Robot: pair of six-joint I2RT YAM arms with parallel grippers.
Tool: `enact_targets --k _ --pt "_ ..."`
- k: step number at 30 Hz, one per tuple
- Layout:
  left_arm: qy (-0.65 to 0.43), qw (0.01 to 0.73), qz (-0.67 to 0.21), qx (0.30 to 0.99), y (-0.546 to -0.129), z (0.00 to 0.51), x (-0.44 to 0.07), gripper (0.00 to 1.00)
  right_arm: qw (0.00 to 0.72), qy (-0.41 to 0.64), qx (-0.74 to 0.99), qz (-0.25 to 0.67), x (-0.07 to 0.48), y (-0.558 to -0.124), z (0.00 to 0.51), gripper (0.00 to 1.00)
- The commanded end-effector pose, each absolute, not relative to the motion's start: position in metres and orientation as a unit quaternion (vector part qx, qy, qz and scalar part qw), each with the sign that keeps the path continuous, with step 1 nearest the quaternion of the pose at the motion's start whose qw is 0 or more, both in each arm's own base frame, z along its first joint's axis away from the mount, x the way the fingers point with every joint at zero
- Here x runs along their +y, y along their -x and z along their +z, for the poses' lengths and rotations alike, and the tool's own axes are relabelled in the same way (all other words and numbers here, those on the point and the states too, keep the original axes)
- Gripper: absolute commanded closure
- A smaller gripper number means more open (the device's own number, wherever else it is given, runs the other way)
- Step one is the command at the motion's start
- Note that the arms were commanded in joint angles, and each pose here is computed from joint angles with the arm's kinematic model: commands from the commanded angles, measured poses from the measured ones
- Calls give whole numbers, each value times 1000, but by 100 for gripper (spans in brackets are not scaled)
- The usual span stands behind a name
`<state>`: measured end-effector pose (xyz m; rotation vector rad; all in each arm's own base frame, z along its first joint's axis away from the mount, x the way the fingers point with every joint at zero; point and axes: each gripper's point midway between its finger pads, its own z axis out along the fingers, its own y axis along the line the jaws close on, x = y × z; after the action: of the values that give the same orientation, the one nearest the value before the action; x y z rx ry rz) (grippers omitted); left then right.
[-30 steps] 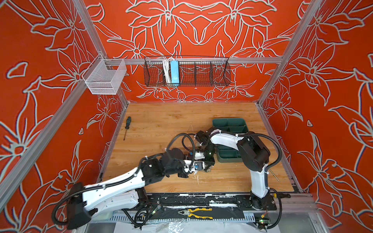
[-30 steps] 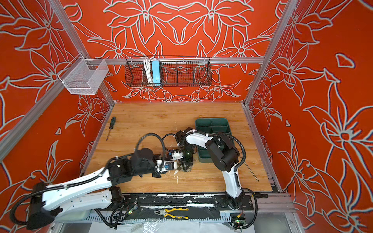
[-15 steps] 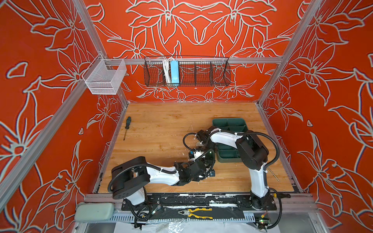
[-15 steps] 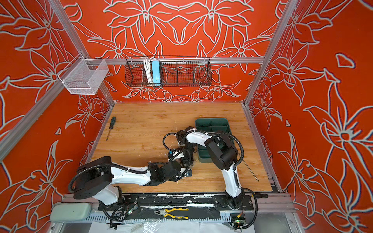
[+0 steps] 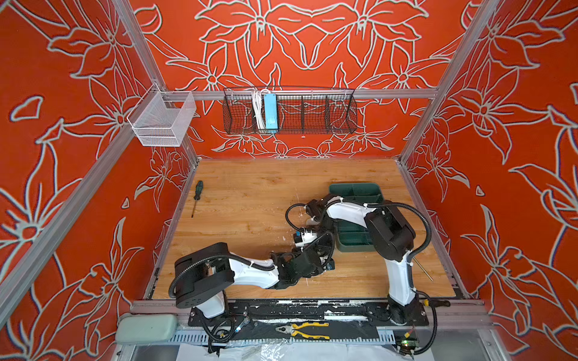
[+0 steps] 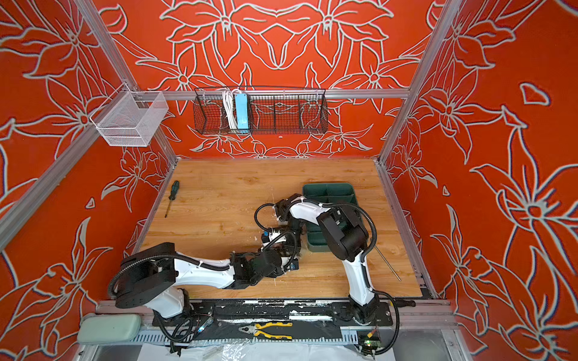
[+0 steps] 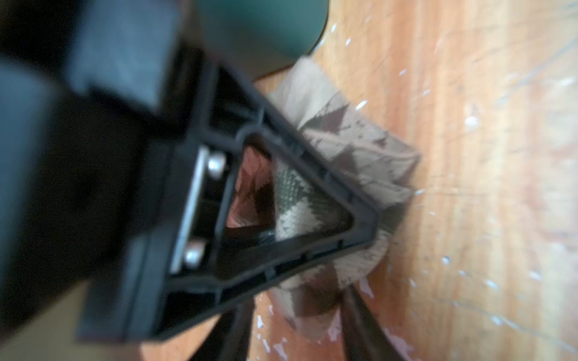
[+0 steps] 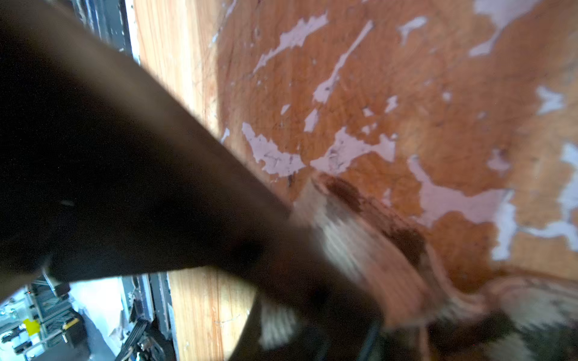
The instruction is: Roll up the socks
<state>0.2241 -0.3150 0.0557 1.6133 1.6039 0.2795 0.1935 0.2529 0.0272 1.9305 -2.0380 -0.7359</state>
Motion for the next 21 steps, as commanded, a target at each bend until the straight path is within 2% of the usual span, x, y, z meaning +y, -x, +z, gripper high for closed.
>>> enact_targets --k 1,4,6,9,12,15,16,21 --pt "-633 437 100 631 -229 77 -329 52 139 -670 -687 -244 251 -191 7 85" --pt "-646 419 95 630 -227 63 -333 54 140 -668 -688 -247 251 -190 8 86" --pt "-658 404 91 629 -224 51 -335 60 137 -667 -689 -247 251 -190 9 86" --pt "-661 380 90 641 -225 34 -334 72 128 -670 -689 -246 251 -190 11 85" --pt "-652 366 90 658 -228 23 -329 80 116 -676 -687 -242 252 -191 15 86" --pt "-643 358 80 672 -228 21 -328 97 98 -682 -684 -239 253 -193 21 85" --pt "-639 355 78 678 -228 21 -326 100 95 -684 -684 -237 251 -193 23 86" --pt "-627 327 78 703 -223 15 -313 100 10 -704 -685 -190 254 -215 28 83"
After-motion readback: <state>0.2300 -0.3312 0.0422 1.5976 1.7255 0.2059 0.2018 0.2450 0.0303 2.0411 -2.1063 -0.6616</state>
